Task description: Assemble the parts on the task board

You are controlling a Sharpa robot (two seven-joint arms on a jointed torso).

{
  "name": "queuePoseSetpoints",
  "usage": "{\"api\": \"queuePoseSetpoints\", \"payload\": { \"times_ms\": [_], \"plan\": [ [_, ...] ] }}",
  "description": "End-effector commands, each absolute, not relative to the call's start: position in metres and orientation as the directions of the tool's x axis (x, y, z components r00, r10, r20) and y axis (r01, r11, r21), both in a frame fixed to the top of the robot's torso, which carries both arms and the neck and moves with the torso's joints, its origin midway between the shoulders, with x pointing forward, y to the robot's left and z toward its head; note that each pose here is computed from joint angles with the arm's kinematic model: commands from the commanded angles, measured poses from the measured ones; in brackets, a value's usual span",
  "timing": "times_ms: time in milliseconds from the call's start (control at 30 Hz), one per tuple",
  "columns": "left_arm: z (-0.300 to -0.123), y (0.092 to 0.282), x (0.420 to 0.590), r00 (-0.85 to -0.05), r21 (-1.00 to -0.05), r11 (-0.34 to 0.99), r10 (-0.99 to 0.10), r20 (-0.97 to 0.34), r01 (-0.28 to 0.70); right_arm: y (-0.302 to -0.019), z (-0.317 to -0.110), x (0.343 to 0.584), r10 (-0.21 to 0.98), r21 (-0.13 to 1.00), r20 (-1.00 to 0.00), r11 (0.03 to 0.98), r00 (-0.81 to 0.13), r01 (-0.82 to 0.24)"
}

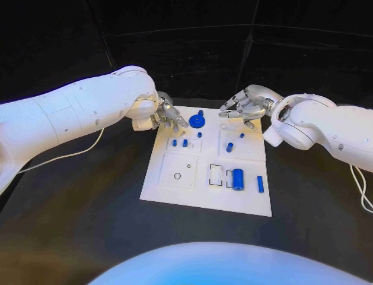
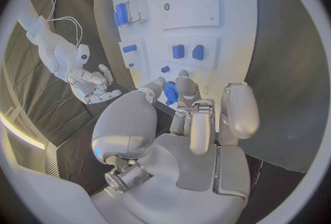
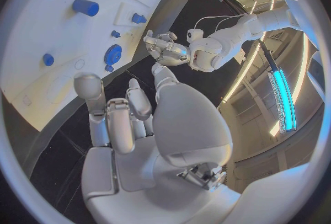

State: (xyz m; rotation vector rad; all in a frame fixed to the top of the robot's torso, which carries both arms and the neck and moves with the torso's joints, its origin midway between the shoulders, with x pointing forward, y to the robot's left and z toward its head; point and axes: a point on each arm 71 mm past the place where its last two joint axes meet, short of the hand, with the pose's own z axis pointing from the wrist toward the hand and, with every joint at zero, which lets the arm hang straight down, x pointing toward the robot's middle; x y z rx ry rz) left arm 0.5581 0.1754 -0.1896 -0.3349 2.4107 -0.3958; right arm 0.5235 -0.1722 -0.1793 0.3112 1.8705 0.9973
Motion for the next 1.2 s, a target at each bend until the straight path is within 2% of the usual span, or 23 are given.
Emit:
{"api": "queuePoseSetpoints", "payload": {
  "times_ms": [33, 233, 400, 567, 633, 900, 1200],
  "plan": [
    [-0.18, 0.173, 0.562, -0.668, -0.476, 0.872, -0.421, -0.613, -0.112, -0.172, -0.178, 0.524, 0.586, 0.749, -0.632, 0.631, -0.508, -0.204],
    [-0.165, 0.165, 0.56, -0.559, -0.628, 0.776, -0.495, -0.665, 0.06, -0.175, -0.177, 0.524, 0.595, 0.75, -0.635, 0.628, -0.493, -0.208],
    [-0.169, 0.158, 0.554, -0.467, -0.675, 0.697, -0.527, -0.71, 0.242, -0.177, -0.174, 0.525, 0.613, 0.754, -0.642, 0.614, -0.461, -0.232],
    [-0.183, 0.149, 0.542, -0.369, -0.586, 0.676, -0.457, -0.809, 0.448, -0.178, -0.17, 0.527, 0.636, 0.757, -0.649, 0.596, -0.418, -0.268],
    [-0.189, 0.146, 0.539, -0.341, -0.539, 0.68, -0.418, -0.842, 0.498, -0.179, -0.168, 0.527, 0.643, 0.756, -0.651, 0.591, -0.402, -0.28],
    [-0.21, 0.137, 0.537, -0.311, -0.384, 0.723, -0.241, -0.919, 0.574, -0.181, -0.164, 0.529, 0.671, 0.752, -0.659, 0.578, -0.341, -0.316],
    [-0.23, 0.131, 0.54, -0.341, -0.273, 0.771, -0.077, -0.937, 0.575, -0.182, -0.161, 0.531, 0.69, 0.75, -0.659, 0.57, -0.3, -0.336]
  ]
}}
